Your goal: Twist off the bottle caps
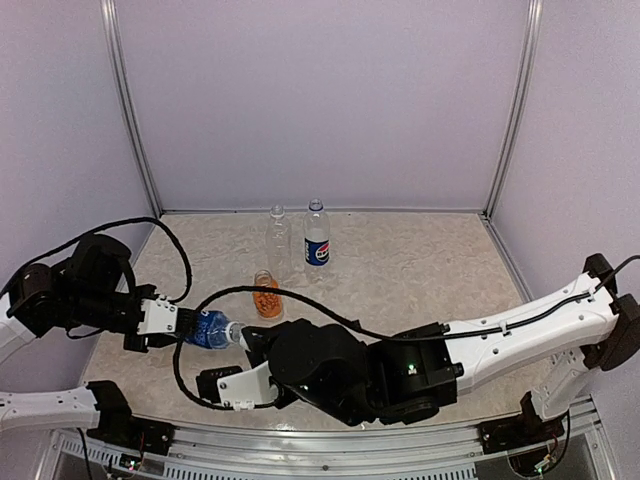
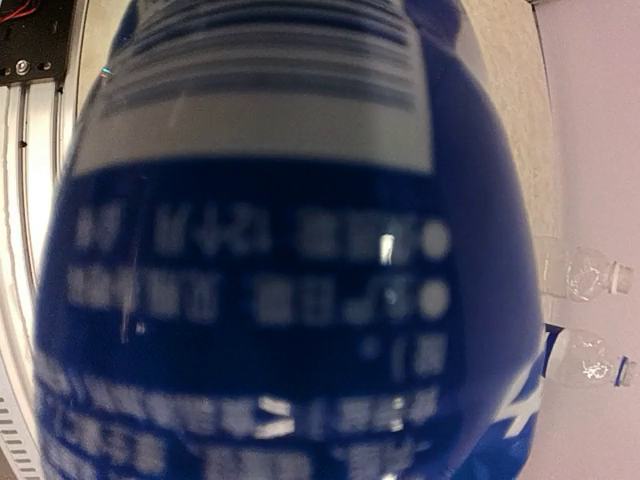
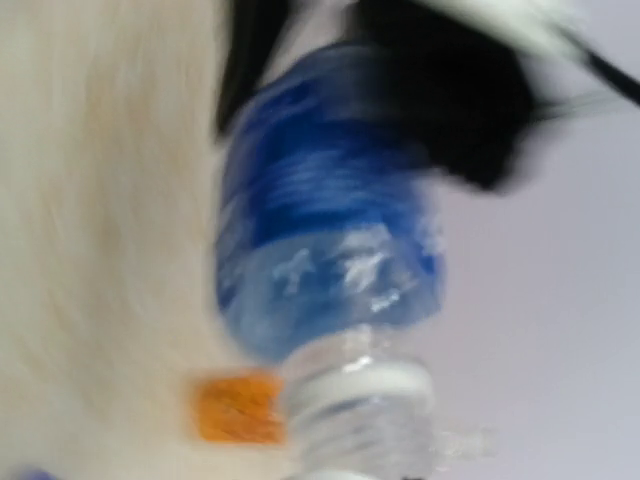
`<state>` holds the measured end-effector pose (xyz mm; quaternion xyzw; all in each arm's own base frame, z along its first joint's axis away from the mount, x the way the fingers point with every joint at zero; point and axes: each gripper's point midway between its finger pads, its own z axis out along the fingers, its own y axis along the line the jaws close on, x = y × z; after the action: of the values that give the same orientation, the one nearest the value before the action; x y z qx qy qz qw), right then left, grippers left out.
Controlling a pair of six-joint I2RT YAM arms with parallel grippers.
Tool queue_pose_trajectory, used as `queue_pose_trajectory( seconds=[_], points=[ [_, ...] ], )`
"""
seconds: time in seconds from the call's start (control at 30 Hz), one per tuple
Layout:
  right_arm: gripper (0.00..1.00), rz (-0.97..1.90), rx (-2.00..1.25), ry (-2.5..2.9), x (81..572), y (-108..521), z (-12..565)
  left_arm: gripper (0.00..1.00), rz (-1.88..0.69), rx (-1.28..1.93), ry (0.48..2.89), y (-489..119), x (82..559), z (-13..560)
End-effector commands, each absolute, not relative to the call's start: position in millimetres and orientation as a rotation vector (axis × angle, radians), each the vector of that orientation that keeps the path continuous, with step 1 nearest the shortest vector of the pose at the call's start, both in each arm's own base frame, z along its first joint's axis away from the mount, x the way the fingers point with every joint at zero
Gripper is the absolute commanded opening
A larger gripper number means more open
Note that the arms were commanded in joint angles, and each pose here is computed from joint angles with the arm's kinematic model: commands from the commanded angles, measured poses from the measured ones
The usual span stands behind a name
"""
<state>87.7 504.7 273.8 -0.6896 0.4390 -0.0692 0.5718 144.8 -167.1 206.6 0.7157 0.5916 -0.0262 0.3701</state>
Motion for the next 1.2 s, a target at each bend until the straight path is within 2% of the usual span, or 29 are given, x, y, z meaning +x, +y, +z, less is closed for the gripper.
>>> queue_pose_trajectory(
  seconds=[0.0,0.13,0.33,0.43,0.53,0.63,0.73,0.9,1.17],
  points=[
    [0.0,-0.776,-1.58,0.614,105.7,490.8,301.1,0.23,-0.139,1.877,1.558,-164.1,130.4,201.8],
    [0.0,-0.913,-1.483,0.452,98.4,484.6,314.0,0.22,-0.098,1.885,1.571,-158.9,132.8,192.0],
    [0.0,-0.667,-1.295,0.736,113.0,469.1,345.1,0.23,-0.024,1.786,1.582,-158.8,151.0,189.0],
    [0.0,-0.521,-1.125,1.0,142.7,441.7,355.4,0.23,0.018,1.657,1.594,-160.5,169.9,196.3],
    [0.0,-0.329,-0.919,1.398,200.9,411.5,346.5,0.24,0.018,1.453,1.611,-162.7,189.1,217.9],
    [0.0,-0.067,-0.702,1.924,263.6,364.5,286.3,0.26,-0.104,1.212,1.641,-165.7,197.0,254.5],
    [0.0,0.069,-0.5,2.323,287.3,316.1,209.6,0.26,-0.232,1.012,1.697,-161.6,202.1,274.7],
    [0.0,0.151,-0.308,2.631,273.5,264.6,121.6,0.27,-0.433,0.753,1.769,-153.5,200.8,277.8],
    [0.0,0.121,-0.199,2.878,235.2,223.1,30.1,0.29,-0.656,0.696,1.684,-169.2,187.8,258.4]
  ],
)
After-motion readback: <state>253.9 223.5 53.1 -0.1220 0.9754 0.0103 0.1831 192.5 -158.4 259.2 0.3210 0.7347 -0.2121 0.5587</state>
